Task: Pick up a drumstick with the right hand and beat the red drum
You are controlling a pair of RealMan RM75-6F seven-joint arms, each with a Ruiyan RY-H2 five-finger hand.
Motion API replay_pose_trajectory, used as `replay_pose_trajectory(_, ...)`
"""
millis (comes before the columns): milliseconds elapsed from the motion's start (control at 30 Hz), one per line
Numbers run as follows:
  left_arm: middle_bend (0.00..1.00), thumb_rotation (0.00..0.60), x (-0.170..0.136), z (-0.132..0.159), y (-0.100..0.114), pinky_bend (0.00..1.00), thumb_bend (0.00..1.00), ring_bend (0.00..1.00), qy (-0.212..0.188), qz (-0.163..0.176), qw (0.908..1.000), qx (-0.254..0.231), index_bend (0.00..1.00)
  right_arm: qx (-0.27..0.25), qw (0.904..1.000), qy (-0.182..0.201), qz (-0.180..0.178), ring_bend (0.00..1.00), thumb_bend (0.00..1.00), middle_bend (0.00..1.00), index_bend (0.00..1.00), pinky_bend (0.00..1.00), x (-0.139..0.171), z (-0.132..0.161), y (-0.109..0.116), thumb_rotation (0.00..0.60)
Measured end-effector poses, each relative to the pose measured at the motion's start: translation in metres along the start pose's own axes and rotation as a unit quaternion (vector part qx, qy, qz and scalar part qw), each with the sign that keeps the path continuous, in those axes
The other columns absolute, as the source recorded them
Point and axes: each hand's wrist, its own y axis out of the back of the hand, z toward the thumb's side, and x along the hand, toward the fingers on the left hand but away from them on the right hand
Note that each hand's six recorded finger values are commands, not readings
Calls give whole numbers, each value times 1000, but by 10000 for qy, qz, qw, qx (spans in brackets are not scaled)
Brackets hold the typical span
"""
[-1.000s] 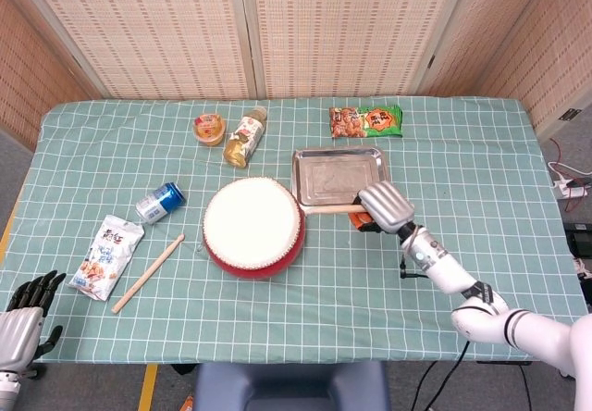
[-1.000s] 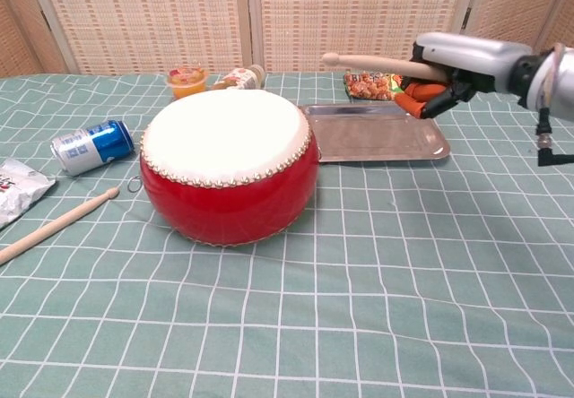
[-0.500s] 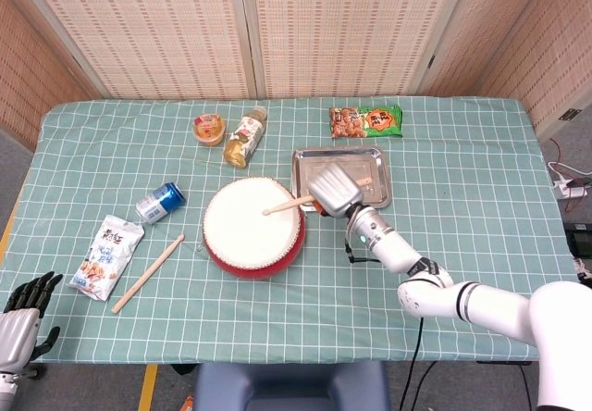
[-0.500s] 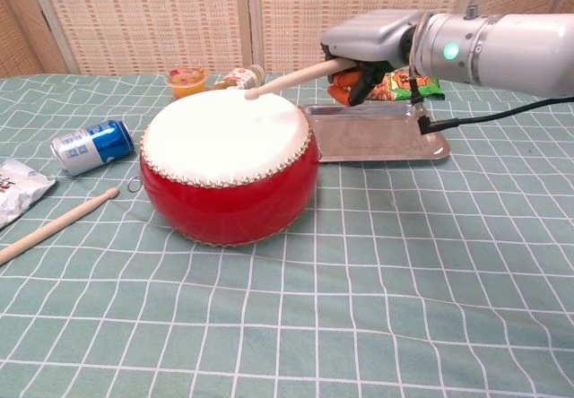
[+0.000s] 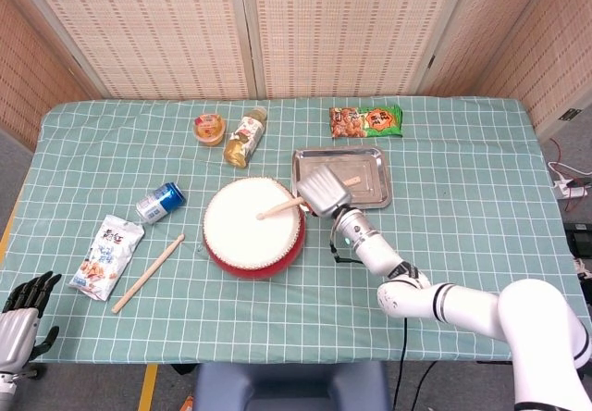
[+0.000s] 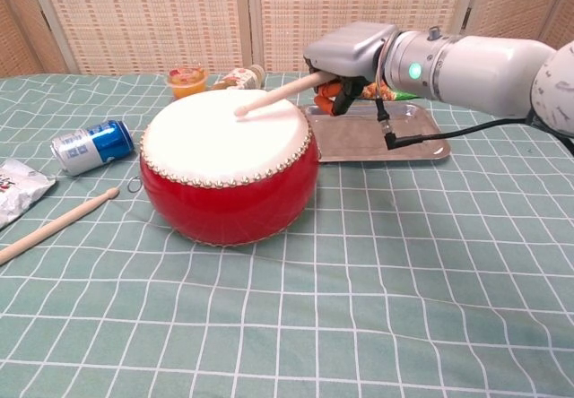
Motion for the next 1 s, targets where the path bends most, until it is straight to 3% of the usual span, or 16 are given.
replay_pose_trajectory(67, 0, 600, 0, 1, 0, 16, 345, 0, -10, 1, 10000, 6, 0, -548, 9985, -51, -66, 1000, 684, 1000, 1000, 1000, 1, -2, 3, 544)
replay_pose_trajectory(200, 0, 600, 0, 3, 1, 16, 345, 0, -39, 9, 10000, 20, 0, -1708, 9851, -141, -129, 1000, 683, 1000, 1000, 1000, 6, -10, 2, 544)
replay_pose_trajectory(300, 0, 600, 0, 4, 2, 16, 345, 0, -46, 14, 10000, 36, 0, -1943, 9808, -146, -81, 1000, 684, 1000, 1000, 1000, 8, -15, -5, 544)
replay_pose_trajectory(367, 0, 600, 0, 4, 2, 16, 343, 0, -46, 14, 10000, 40, 0, -1790, 9838, -132, -46, 1000, 684, 1000, 1000, 1000, 9, -17, -9, 543)
replay_pose_trajectory(500, 0, 600, 0, 5, 2, 16, 345, 0, -44, 13, 10000, 46, 0, -740, 9972, -71, 62, 1000, 684, 1000, 1000, 1000, 9, -20, -24, 543)
replay_pose_trajectory(600, 0, 600, 0, 4, 2, 16, 345, 0, -26, 2, 10000, 47, 0, -5, 10000, -72, 69, 1000, 685, 1000, 1000, 1000, 9, -22, -30, 544)
replay_pose_trajectory(733, 0, 600, 0, 2, 3, 16, 344, 0, -5, 9, 10000, 47, 0, 112, 9998, -129, -60, 1000, 684, 1000, 1000, 1000, 9, -22, -27, 544)
replay_pose_trajectory(867, 0, 600, 0, 2, 4, 16, 344, 0, -2, 28, 10000, 44, 0, -676, 9970, -209, -304, 1000, 684, 1000, 1000, 1000, 10, -25, -18, 544)
replay_pose_trajectory(1000, 0, 600, 0, 5, 3, 16, 345, 0, -40, 14, 10000, 36, 0, -1884, 9804, -211, -534, 1000, 684, 1000, 1000, 1000, 13, -29, -10, 544)
